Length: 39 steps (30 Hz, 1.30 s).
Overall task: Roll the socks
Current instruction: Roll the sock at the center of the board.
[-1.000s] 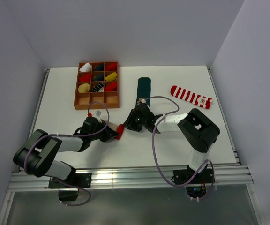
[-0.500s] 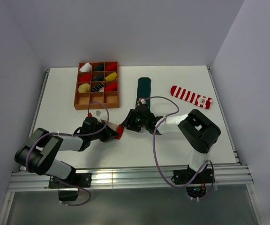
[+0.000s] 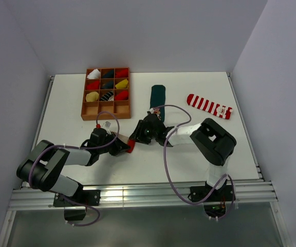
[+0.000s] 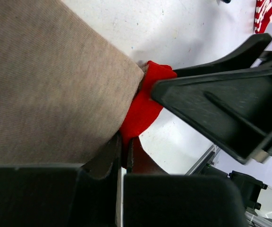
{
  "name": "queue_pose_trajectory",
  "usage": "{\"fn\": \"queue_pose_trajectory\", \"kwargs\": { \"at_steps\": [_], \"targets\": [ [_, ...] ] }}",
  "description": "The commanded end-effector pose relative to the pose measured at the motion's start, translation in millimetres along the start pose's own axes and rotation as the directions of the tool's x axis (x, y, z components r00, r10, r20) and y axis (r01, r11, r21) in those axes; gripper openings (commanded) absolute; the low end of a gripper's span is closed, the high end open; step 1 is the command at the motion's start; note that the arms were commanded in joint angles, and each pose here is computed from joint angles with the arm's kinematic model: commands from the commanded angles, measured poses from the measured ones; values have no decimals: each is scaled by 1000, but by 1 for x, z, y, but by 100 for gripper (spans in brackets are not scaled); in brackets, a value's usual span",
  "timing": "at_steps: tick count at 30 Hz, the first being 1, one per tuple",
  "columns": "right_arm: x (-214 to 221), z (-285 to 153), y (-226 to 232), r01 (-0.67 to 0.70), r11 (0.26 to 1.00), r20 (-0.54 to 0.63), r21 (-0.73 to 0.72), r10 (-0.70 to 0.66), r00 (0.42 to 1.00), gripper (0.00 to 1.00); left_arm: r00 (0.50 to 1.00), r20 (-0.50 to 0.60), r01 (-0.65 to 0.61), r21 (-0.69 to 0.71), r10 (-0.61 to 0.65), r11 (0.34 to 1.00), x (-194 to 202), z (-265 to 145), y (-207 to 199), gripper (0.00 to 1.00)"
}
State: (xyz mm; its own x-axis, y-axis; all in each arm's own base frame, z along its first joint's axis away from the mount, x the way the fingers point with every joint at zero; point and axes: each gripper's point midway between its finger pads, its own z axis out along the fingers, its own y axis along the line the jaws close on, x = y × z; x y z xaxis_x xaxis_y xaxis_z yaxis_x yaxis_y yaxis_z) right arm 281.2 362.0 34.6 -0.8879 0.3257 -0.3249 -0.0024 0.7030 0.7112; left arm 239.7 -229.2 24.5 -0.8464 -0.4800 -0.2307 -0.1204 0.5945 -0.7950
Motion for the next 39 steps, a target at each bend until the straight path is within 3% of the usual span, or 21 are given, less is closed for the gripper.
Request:
{"fn": "queue_pose_trajectory", "kwargs": {
  "at_steps": [1,8,11,13,15,19,25,26,29,33,39],
  "targets": [
    [1,9,-1,22,1000,-7,19,-21,1000,49,999,-31,29,-105,-32,994,14,-2,33,0],
    [13,15,-17,27,998,-51,58,-24,998,41,999,-30,39,-94,-42,995,14,-2,33,0],
    [12,15,-19,45,997,-56,69,-42,998,28,998,-34,45,-91,-48,995,15,-3,35,0],
    [7,15,-15,62,995,-45,78,-59,997,13,999,-33,40,-85,-43,996,15,-3,34,1],
    [2,13,-15,82,992,-40,99,-78,996,0,1000,-23,18,-78,-20,997,11,-2,30,6],
    [-11,5,-15,124,978,-7,167,-125,992,0,999,6,-52,-65,53,997,-1,-5,18,19],
    [-31,-14,-33,158,927,30,339,-178,983,0,976,100,-185,-99,195,978,-28,-11,-6,48],
    [-30,-18,-39,161,915,16,370,-180,984,0,961,130,-234,-91,244,968,-36,-13,-18,56],
    [-31,-25,-46,169,892,4,418,-187,982,0,913,178,-354,-102,367,930,-44,-18,-40,64],
    [-30,-27,-45,172,884,-21,435,-181,983,0,811,238,-517,-136,534,845,-36,-22,-66,66],
    [-26,-25,-41,173,875,-72,452,-158,985,0,676,215,-676,-197,704,710,-12,-13,-72,65]
  ]
}}
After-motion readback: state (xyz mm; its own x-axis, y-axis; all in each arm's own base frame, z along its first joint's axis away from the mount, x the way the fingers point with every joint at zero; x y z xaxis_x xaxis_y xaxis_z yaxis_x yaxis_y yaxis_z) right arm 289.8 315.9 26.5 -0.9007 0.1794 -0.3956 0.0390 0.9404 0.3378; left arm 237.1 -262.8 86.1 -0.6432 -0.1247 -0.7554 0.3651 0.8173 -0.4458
